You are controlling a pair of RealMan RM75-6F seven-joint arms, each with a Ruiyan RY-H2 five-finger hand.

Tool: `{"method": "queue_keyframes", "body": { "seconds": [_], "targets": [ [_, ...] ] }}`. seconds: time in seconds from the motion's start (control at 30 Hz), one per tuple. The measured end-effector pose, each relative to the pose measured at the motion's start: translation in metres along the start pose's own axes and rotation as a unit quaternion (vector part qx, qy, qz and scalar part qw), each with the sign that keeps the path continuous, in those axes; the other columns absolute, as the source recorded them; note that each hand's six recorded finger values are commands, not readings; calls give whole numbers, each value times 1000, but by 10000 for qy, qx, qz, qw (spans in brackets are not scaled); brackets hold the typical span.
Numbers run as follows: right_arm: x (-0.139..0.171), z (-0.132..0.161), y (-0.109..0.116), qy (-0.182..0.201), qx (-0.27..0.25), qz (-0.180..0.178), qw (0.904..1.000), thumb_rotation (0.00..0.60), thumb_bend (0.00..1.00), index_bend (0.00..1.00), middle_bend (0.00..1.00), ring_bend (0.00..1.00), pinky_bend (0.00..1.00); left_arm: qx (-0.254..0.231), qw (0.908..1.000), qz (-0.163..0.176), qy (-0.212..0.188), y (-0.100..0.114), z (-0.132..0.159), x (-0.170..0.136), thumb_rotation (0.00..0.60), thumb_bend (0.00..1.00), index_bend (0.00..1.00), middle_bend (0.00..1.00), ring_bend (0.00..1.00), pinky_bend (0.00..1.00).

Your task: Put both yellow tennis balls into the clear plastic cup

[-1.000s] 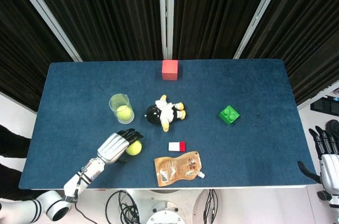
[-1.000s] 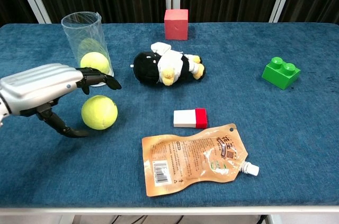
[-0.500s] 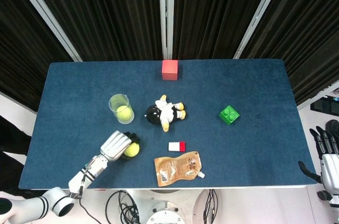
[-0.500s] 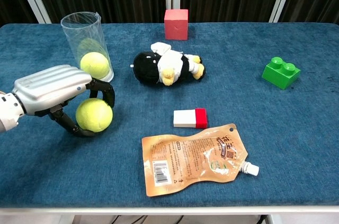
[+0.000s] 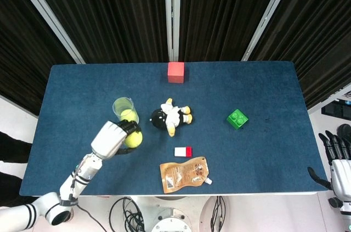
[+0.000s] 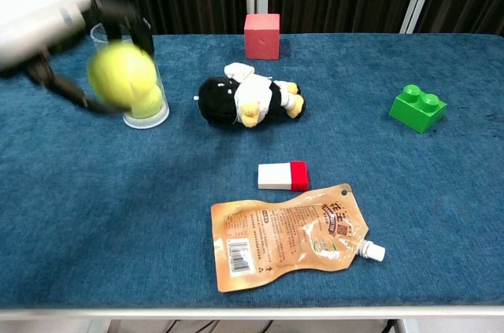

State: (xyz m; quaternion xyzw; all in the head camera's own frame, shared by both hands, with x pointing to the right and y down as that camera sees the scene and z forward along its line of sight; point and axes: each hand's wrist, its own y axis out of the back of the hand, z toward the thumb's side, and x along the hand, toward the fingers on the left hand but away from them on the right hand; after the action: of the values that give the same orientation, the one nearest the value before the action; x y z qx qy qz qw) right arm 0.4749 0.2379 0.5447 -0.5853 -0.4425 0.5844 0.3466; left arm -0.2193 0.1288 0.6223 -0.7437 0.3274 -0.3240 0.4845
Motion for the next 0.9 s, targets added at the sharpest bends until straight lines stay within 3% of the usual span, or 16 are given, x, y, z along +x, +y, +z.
{"method": "queue_keyframes", "body": {
  "seconds": [0.1,0.23,0.63,0.73,0.8,0.9],
  "targets": [
    [0,2,-1,38,8,15,10000,600,190,0,0,0,0,103,9992,354,176,27,-10,13,600,198,629,603,602,890],
    [-1,6,2,89,-6,-38,10000,600,190,0,0,0,0,147,9974,518,472,41,-27,32,600,198,629,603,601,886],
    [-4,4,5,51,-45,-107,9999,600,191,0,0,0,0,324,9942,-15,1027,14,-70,63,600,197,611,588,591,852],
    [-4,3,5,29,-47,-105,9999,600,191,0,0,0,0,261,9934,-62,1115,10,-76,63,600,191,542,576,567,813],
    [-5,3,4,22,-48,-91,9999,600,191,0,0,0,0,221,9934,-154,1112,7,-76,62,600,178,423,543,516,740],
    [-6,3,3,36,-51,-79,9999,600,191,0,0,0,0,168,9931,-291,1125,2,-79,61,600,163,261,396,359,569]
  ]
}}
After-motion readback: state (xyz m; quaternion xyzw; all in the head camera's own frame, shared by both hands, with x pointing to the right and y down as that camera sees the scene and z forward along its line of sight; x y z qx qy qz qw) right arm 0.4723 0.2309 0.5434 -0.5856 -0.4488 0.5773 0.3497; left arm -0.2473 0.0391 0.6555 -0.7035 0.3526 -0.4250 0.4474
